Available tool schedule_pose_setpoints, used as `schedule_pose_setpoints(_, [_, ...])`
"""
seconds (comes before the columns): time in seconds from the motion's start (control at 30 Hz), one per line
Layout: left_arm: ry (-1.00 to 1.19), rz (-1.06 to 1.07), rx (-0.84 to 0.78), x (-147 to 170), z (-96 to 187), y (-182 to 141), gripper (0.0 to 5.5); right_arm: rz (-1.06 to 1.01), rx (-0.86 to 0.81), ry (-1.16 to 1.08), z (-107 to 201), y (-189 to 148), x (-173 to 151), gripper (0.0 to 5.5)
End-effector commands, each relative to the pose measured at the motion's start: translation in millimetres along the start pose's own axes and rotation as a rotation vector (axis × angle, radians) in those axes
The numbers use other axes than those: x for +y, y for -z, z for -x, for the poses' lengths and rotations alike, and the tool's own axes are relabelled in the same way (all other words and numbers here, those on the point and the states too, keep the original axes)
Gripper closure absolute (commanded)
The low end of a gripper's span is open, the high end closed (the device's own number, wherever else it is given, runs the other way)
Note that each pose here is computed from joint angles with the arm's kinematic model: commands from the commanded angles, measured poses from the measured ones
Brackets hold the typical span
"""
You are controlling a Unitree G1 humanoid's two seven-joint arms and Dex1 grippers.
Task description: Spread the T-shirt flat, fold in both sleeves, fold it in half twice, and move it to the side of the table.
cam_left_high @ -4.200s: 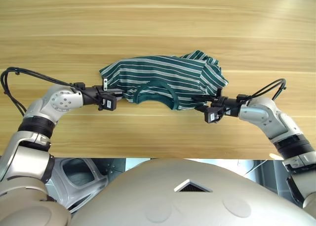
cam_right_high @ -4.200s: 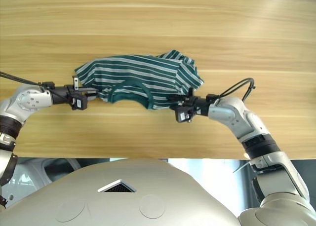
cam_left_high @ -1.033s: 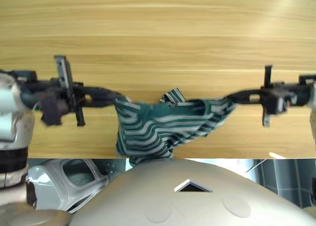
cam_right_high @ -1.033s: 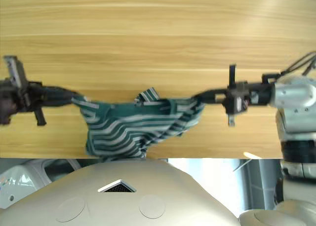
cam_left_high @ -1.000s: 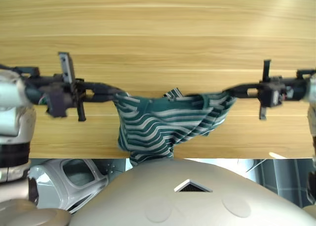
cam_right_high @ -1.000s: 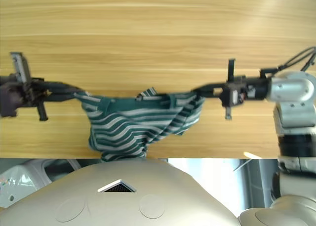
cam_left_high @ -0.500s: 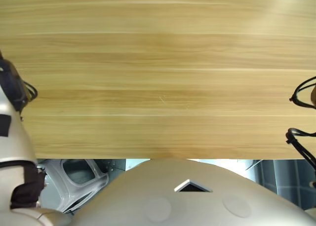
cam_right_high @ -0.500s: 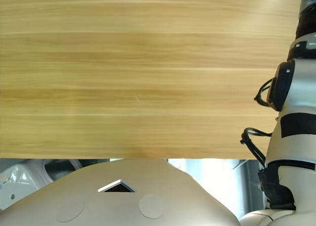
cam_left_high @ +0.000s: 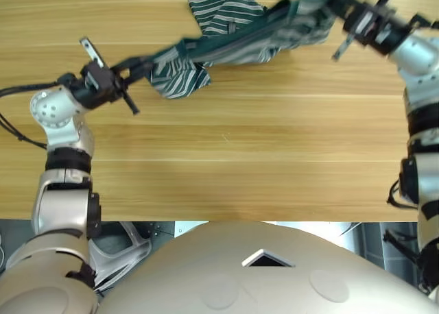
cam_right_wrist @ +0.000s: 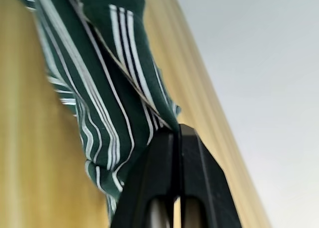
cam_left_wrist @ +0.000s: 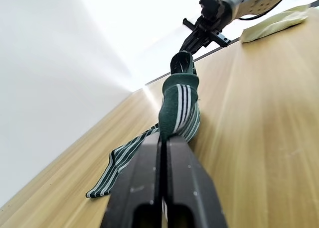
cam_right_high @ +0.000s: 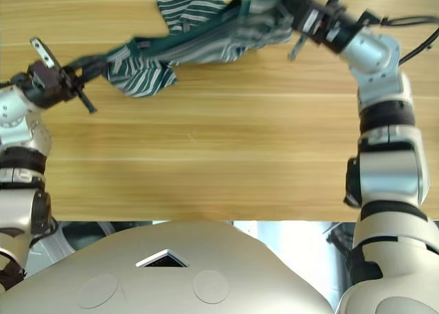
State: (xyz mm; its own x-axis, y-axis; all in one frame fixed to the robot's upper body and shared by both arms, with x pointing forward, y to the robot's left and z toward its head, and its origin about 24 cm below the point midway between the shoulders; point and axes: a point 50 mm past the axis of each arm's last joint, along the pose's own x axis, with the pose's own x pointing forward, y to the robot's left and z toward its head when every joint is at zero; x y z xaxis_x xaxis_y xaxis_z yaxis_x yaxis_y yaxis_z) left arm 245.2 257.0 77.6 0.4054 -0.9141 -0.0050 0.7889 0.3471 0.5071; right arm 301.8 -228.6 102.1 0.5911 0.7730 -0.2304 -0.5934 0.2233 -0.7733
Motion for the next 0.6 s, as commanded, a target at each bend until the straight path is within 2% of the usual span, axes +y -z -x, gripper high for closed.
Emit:
schedule_pose_setpoints(0.03, [0.118, -0.022, 0.046, -7.9, 18.2, -14.9, 5.50, -0.059, -0.069, -0.415, 37.8, -16.7, 56.4, 5.47])
schedule_pose_setpoints(0.2, [0.236, -0.054, 0.136, -21.9, 24.1, -21.3, 5.50, -0.149, -0.030, -0.625, 59.0, -17.9, 91.9, 5.47])
schedule_pose_setpoints(0.4, [0.454, -0.076, 0.247, -62.1, 26.1, -27.1, 5.50, -0.199, 0.027, -0.745, 73.2, -18.4, 118.9, 5.47])
schedule_pose_setpoints(0.5, [0.525, -0.051, 0.203, -79.1, 27.2, -37.8, 5.50, -0.247, -0.094, -0.734, 79.0, -35.8, 119.3, 5.47])
schedule_pose_setpoints(0.6, [0.552, -0.023, -0.054, -87.3, 20.8, -83.8, 5.50, -0.314, -0.404, -0.679, 93.7, -80.4, 97.5, 5.47])
